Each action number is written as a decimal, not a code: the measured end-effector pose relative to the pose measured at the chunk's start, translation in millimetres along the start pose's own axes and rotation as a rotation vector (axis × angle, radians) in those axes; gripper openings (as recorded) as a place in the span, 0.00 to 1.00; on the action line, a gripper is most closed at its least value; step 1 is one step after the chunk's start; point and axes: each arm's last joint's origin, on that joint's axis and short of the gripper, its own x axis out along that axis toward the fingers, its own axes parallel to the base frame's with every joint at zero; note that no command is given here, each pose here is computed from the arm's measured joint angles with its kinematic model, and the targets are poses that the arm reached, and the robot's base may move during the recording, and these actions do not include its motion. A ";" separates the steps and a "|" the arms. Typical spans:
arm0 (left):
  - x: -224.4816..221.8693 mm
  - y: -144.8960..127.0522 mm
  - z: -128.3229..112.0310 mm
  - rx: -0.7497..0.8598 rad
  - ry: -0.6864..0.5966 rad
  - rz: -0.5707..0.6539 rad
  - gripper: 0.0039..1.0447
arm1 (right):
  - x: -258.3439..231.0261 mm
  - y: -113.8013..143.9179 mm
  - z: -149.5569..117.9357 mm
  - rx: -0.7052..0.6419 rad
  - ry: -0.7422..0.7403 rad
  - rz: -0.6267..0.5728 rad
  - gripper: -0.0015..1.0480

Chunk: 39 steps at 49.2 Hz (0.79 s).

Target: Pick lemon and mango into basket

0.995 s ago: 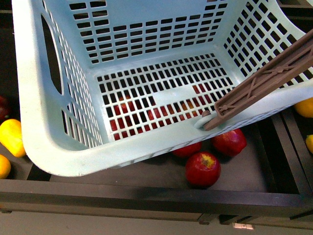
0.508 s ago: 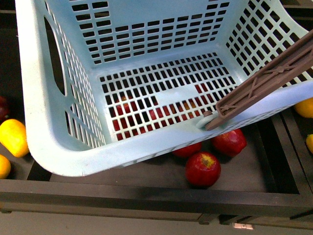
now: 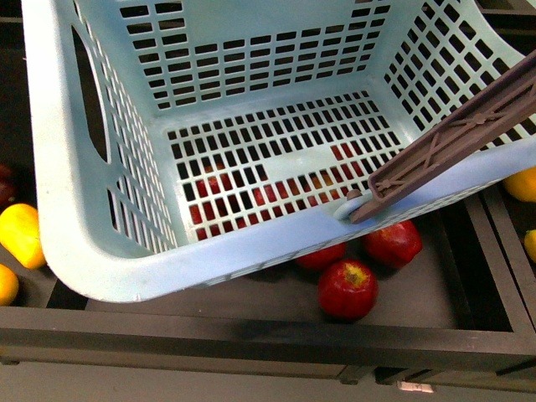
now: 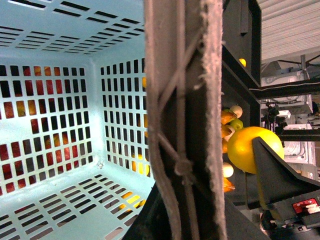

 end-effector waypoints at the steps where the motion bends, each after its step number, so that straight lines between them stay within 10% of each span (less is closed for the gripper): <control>1: 0.1 0.1 0.0 0.000 0.000 0.001 0.05 | 0.4 4.5 -2.1 -0.005 0.003 0.011 0.76; 16: 0.1 0.1 0.0 0.000 0.000 0.000 0.05 | 5.8 61.1 -44.5 -0.105 0.112 0.140 0.76; 22: 0.1 0.1 0.0 0.000 0.001 0.000 0.05 | 4.9 56.8 -53.6 -0.116 0.120 0.116 0.93; 39: 0.9 0.6 -0.1 0.005 -0.002 0.004 0.05 | -31.8 22.5 -13.1 -0.050 -0.099 -0.028 0.92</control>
